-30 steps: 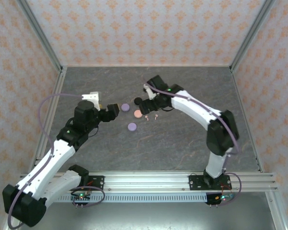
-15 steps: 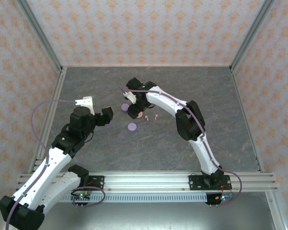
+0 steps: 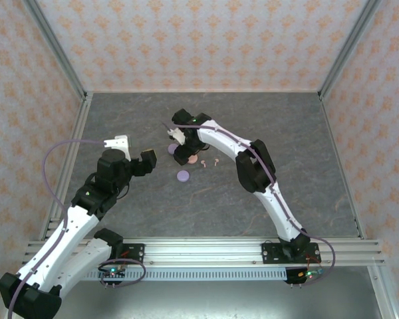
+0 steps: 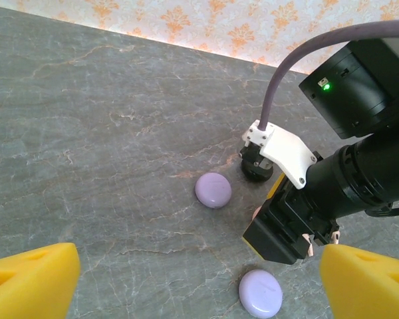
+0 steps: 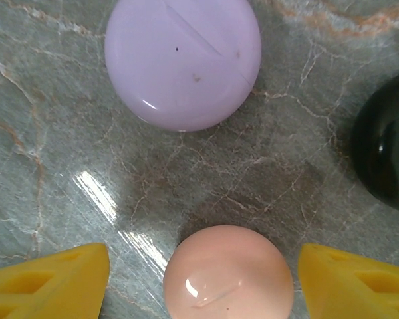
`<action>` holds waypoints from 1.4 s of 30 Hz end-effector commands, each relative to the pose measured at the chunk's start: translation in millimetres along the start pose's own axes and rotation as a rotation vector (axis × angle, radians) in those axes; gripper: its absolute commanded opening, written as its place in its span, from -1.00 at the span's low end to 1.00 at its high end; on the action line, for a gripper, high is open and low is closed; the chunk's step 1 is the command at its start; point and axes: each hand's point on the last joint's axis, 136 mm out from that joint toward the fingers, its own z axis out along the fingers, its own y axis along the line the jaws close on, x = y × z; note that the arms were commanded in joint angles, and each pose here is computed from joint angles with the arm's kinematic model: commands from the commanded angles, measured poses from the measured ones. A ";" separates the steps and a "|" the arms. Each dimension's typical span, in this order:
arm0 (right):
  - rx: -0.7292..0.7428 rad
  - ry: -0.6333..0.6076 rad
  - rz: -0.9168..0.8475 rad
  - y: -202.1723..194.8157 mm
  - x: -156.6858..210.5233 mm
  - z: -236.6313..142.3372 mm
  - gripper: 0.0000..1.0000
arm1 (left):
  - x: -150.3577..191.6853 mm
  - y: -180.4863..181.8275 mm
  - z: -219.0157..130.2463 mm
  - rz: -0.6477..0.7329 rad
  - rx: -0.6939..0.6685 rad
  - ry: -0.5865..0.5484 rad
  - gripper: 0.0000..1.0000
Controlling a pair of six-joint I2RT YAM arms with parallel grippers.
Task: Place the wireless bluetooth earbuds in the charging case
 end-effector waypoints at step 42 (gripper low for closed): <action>-0.038 0.040 0.055 36.4 41.0 -16.0 0.36 | 5.9 7.8 3.2 -0.011 -0.026 0.005 0.87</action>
